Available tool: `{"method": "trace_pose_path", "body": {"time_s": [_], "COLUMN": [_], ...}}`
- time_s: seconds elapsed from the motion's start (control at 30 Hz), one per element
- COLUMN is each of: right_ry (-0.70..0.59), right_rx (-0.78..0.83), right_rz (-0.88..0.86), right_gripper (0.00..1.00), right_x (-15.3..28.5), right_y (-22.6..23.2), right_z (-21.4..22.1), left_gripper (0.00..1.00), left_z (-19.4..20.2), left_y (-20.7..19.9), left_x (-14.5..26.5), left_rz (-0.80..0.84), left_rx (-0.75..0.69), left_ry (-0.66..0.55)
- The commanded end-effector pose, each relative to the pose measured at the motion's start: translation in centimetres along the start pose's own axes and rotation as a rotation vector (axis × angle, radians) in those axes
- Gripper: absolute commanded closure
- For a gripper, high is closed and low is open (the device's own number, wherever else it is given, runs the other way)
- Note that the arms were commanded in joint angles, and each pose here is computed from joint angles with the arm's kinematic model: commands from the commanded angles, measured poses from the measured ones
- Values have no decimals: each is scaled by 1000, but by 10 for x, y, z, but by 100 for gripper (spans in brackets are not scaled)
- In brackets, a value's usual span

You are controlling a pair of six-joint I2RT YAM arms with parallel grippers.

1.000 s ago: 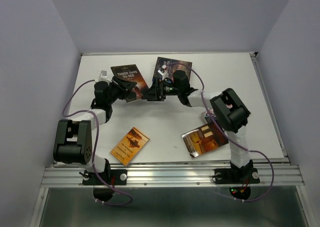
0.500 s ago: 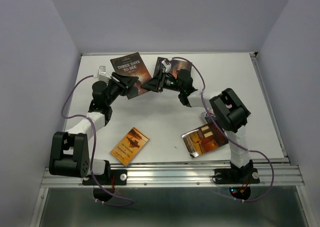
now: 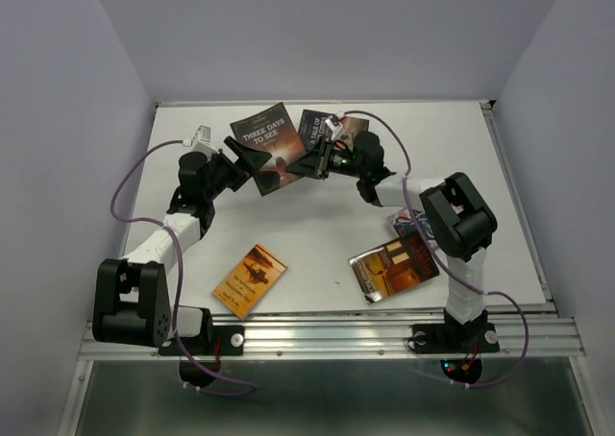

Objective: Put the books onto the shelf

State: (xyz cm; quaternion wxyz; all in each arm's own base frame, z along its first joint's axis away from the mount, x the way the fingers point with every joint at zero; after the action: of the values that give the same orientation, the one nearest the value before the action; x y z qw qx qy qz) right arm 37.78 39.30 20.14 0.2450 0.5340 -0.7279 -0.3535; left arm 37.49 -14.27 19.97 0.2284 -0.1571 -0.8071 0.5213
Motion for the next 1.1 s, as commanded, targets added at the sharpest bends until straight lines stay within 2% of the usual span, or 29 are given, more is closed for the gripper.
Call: {"method": "trace_pose_path", "body": {"time_s": [0.0,0.1,0.17,0.2,0.23,0.3,0.33,0.37,0.43,0.57,0.67,0.77,1.07], "right_ry": [-78,35,132,197,198,256,277,321,359,408,427,413,418], "right_rx": [177,233,272,227,336,338,401,378,429,446,451,467,473], "right_rz": [-82,-117,-51,24,40,82,84,104,111,42,-33,-26,-157], "right_gripper": [99,99,99,99,99,99,99,99,99,99,99,99,99], "right_x": [36,49,55,62,66,79,88,95,101,108,111,114,115], "right_y": [34,39,31,20,23,24,25,26,26,38,51,53,79], "right_z": [-60,-60,-55,-42,-47,-42,-44,-38,-34,-25,-19,-26,-27], "left_gripper": [1,1,1,1,1,1,1,1,1,1,1,1,1], "left_z": [-24,-28,-35,-39,-50,-60,-67,-70,-80,-56,-47,-28,-12], "left_y": [-33,-32,-30,-31,-34,-34,-44,-49,-72,-85,-86,-86,-61], "left_x": [8,8,7,7,7,4,2,-1,-6,-18,-19,-7,-14], "left_rz": [48,32,27,26,28,15,42,54,118,329,407,526,512], "left_rx": [-212,-275,-362,-390,-448,-478,-532,-549,-615,-665,-695,-710,-684], "left_ry": [-41,-10,19,24,17,25,53,57,61,269,318,398,450]}}
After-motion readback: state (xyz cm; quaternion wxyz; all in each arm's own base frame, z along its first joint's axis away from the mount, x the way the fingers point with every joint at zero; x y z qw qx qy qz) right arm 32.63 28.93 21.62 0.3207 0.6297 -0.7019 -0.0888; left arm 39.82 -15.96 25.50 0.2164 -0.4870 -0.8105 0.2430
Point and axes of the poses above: each gripper's point midway between its finger pads, its own x axis back along the fingers, its own y axis along the line the jaws close on, z = x × y, the point moved 1 cm from there along x, back along the fingers, and after that the axes turned 10 degrees about x, right-handed, at the moved point
